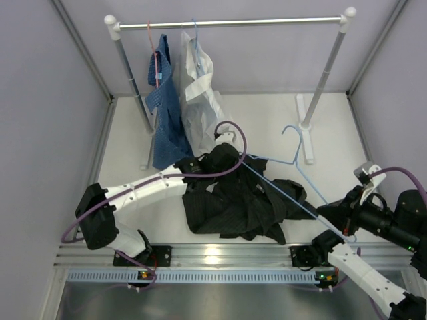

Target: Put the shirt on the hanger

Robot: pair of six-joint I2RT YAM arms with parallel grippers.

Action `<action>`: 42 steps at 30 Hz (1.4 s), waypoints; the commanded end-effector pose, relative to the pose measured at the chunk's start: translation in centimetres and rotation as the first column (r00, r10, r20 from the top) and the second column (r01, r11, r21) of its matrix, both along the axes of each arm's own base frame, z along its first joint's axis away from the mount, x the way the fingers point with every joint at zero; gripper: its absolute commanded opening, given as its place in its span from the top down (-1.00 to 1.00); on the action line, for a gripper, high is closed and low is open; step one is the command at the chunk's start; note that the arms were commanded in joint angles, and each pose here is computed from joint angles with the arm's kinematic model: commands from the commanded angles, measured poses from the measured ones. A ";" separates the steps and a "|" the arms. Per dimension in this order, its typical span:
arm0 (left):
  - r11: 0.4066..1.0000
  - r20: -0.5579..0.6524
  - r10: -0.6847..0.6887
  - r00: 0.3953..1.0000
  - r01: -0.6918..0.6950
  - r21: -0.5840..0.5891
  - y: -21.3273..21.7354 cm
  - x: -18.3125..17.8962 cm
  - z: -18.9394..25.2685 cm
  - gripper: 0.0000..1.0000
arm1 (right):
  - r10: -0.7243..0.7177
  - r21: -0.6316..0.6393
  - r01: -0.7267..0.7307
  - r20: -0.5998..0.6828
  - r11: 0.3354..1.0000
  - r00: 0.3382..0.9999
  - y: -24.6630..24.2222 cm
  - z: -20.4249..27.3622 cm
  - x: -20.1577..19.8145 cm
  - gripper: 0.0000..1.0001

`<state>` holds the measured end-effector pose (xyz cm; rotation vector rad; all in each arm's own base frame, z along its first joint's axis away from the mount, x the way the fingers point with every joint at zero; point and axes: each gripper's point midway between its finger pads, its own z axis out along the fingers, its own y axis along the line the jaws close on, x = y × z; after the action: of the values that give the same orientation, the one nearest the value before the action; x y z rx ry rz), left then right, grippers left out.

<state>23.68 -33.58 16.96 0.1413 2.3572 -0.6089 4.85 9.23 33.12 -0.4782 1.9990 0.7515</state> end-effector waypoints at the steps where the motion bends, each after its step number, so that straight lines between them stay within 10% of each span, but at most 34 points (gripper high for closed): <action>1: 0.997 -0.023 0.041 0.999 -0.043 -0.062 -0.5 0.9 1.5 1.00 | 0.001 -0.023 -0.003 -0.077 1.000 0.997 -0.9 -2.1 -1.7 1.00; 20: 0.980 -0.041 -0.050 0.998 0.041 -0.194 -1.5 -0.3 5.5 1.00 | -0.146 -0.177 0.121 -0.135 0.977 0.980 -2.6 -4.8 0.9 1.00; 32: 0.965 0.016 -0.149 0.989 0.149 -0.216 -2.3 -1.9 8.7 1.00 | 0.015 -0.123 -0.031 -0.128 0.992 0.992 0.0 -2.6 0.7 1.00; 42: 0.703 0.307 -0.611 0.730 0.678 -0.215 -9.9 -16.2 18.8 1.00 | 0.112 -0.040 -0.112 -0.006 0.993 0.994 3.1 -0.4 2.9 1.00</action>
<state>11.28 -42.84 30.20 0.7281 2.1321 -1.1140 7.07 11.20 29.76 -0.6006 2.1940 0.7165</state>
